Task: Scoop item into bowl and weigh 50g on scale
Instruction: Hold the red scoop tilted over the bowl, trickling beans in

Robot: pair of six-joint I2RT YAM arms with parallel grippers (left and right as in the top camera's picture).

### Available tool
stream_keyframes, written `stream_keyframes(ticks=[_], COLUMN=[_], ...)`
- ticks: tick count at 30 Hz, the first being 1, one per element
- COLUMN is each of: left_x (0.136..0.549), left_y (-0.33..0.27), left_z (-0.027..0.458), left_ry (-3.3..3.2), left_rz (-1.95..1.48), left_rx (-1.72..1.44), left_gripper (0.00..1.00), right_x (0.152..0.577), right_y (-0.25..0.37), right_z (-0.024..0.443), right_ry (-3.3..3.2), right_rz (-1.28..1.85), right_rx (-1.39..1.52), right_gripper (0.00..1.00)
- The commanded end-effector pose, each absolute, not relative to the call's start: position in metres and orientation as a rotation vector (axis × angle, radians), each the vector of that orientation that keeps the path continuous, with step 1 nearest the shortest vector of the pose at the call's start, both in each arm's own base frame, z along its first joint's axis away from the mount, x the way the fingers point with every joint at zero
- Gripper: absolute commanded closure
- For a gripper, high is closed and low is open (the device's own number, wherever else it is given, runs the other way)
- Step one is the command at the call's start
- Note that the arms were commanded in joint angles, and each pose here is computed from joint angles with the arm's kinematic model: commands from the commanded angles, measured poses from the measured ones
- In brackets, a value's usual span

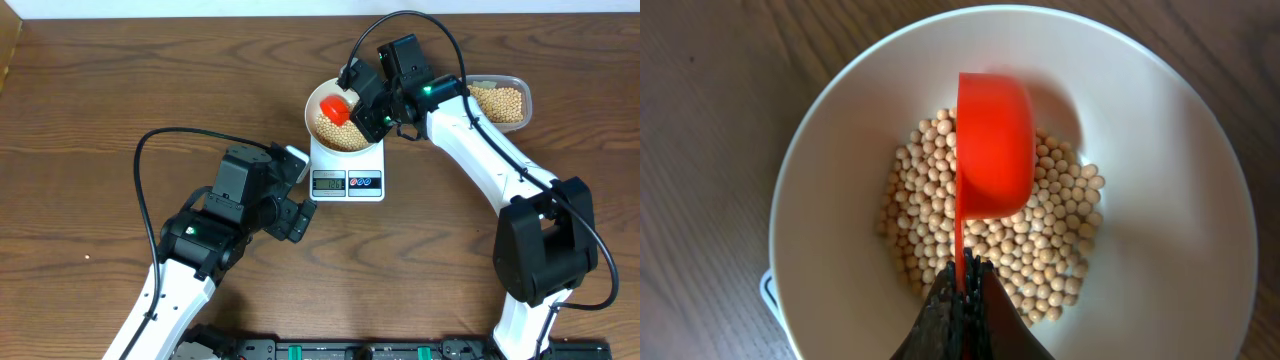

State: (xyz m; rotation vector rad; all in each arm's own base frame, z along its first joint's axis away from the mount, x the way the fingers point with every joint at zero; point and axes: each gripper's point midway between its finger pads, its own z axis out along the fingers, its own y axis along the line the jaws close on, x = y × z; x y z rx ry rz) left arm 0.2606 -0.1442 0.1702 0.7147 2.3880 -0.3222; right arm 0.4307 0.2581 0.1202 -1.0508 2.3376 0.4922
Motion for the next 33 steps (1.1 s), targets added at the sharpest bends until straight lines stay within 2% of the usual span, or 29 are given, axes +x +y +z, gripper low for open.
stream_keyframes(ticks=[1, 18, 33], left_x=[0.258, 0.258, 0.258], left_y=[-0.146, -0.146, -0.146], left_z=[0.169, 0.169, 0.169], left_ry=[2.392, 2.392, 2.392], left_rz=[-0.341, -0.341, -0.341], left_rx=[0.718, 0.718, 0.717], left_gripper=[0.09, 0.09, 0.09], right_x=[0.423, 0.433, 0.435], right_y=[0.265, 0.252, 0.234], right_z=[0.116, 0.132, 0.190], right_ry=[2.353, 2.363, 2.259], right_rz=[0.557, 0.705, 0.734], right_rx=[-1.046, -0.900, -0.834], right_gripper=[0.99, 0.99, 0.99])
